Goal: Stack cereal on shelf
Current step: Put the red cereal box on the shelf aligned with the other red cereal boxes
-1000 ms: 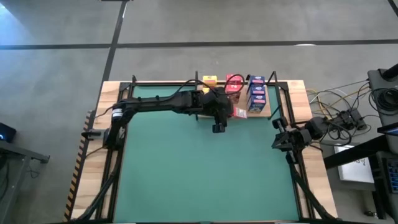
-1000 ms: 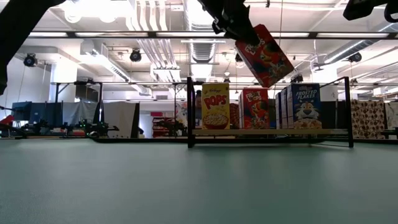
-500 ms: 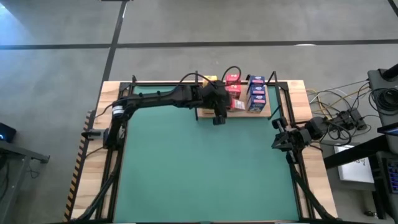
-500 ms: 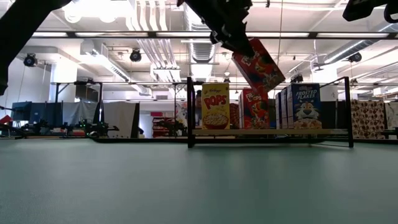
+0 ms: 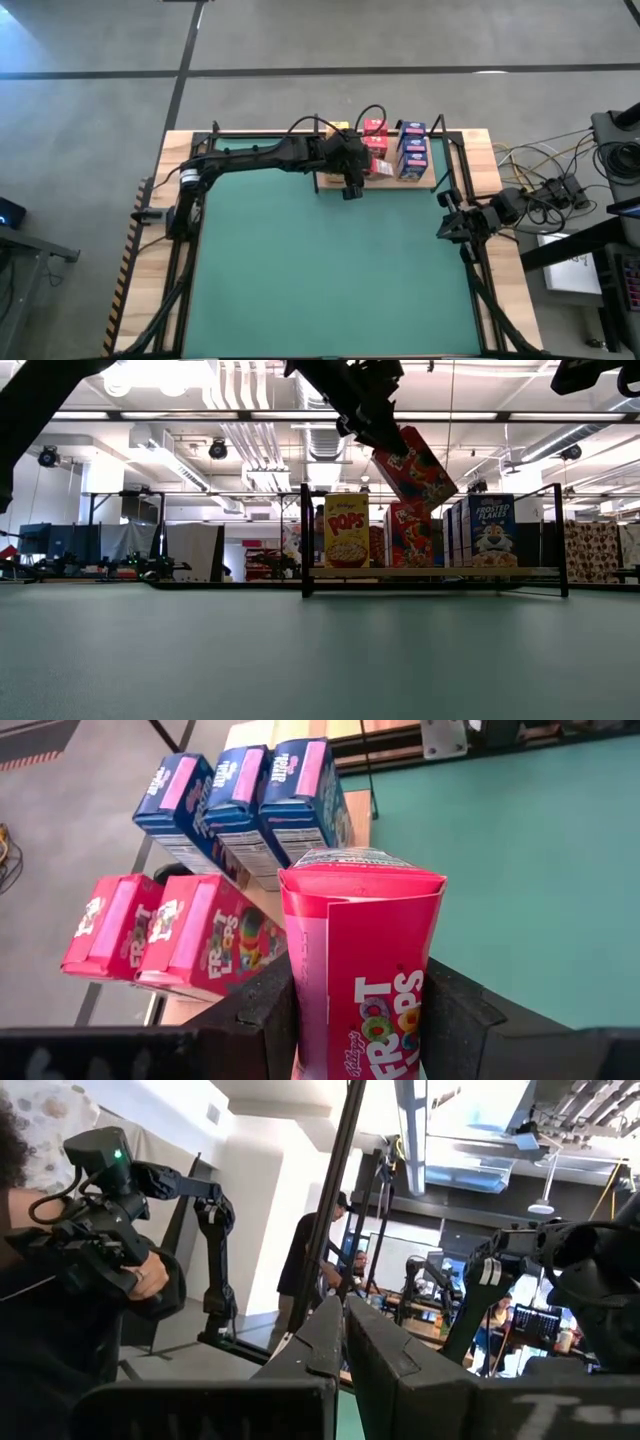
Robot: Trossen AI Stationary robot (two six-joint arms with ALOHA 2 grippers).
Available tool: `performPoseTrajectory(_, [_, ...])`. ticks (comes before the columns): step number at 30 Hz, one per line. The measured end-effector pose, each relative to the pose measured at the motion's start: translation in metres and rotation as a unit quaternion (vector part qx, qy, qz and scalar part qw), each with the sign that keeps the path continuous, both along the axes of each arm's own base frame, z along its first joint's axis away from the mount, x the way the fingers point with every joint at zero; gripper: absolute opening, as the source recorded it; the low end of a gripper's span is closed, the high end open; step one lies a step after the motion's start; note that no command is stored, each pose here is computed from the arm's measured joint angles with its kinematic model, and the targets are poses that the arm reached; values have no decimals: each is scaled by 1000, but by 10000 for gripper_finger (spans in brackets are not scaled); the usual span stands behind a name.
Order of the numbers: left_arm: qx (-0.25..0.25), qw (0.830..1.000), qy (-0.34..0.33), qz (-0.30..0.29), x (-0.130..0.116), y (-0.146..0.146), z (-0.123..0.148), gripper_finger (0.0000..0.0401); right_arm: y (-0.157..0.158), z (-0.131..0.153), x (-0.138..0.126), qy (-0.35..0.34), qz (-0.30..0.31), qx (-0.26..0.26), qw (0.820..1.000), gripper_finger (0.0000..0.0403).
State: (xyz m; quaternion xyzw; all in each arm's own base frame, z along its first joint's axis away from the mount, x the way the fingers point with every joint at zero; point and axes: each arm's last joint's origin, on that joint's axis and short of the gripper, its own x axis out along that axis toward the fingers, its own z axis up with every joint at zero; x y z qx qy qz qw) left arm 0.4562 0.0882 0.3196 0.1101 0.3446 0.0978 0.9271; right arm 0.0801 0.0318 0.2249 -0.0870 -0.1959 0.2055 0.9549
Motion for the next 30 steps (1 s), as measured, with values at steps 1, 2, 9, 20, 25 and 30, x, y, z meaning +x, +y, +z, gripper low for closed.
performPoseTrajectory(1, [-2, 1000, 0, 1, 0, 0, 0, 142, 0, 0, 0, 0, 0, 0, 1000, 9])
performPoseTrajectory(2, [-2, 1000, 1, 2, 0, 0, -1, 142, 0, 0, 0, 0, 0, 1, 1000, 9])
performPoseTrajectory(9, [-8, 1000, 21, 6, -1, 2, -17, 142, 0, 0, 0, 2, -2, 2, 1000, 9])
performPoseTrajectory(20, [-11, 999, 31, 12, -2, 4, -29, 142, -1, -1, 1, 7, -10, 8, 1000, 9])
performPoseTrajectory(25, [-6, 1000, 6, 12, 1, 6, -26, 142, -1, -1, 1, 7, -10, 7, 1000, 9])
performPoseTrajectory(30, [-3, 1000, 7, 10, 0, 6, -19, 142, -1, -1, 1, 7, -10, 7, 1000, 9])
